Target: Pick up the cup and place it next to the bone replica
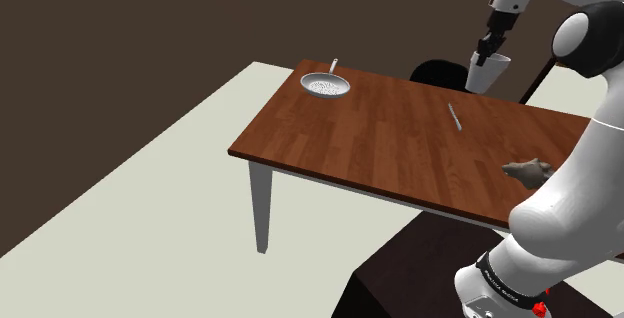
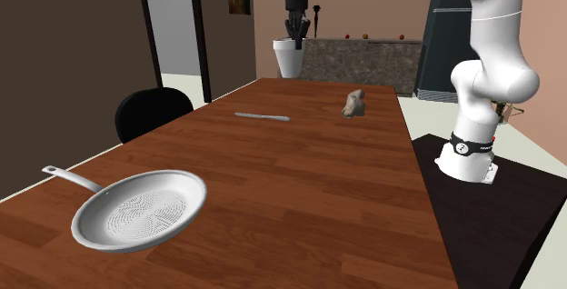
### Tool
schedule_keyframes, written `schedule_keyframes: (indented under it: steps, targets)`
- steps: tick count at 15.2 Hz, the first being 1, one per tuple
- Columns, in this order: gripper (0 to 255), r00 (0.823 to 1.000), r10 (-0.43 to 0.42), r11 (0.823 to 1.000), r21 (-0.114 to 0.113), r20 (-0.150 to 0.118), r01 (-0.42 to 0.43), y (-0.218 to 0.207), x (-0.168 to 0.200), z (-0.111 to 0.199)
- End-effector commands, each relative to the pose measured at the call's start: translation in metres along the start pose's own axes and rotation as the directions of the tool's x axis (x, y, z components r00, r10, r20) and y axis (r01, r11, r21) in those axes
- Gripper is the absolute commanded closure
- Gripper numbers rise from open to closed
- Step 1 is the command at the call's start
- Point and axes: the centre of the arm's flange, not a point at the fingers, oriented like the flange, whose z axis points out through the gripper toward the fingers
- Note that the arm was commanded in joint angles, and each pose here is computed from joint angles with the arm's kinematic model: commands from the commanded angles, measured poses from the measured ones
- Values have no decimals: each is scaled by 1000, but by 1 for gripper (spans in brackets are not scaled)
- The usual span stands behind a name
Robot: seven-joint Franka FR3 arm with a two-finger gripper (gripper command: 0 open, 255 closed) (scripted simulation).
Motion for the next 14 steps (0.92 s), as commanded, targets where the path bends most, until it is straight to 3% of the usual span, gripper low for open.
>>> schedule_keyframes:
  steps: [1,14]
  targets:
    - [255,1000,-2,1000,0,0,2,13,-25,2]
    - [255,1000,-2,1000,0,0,2,115,-162,10]
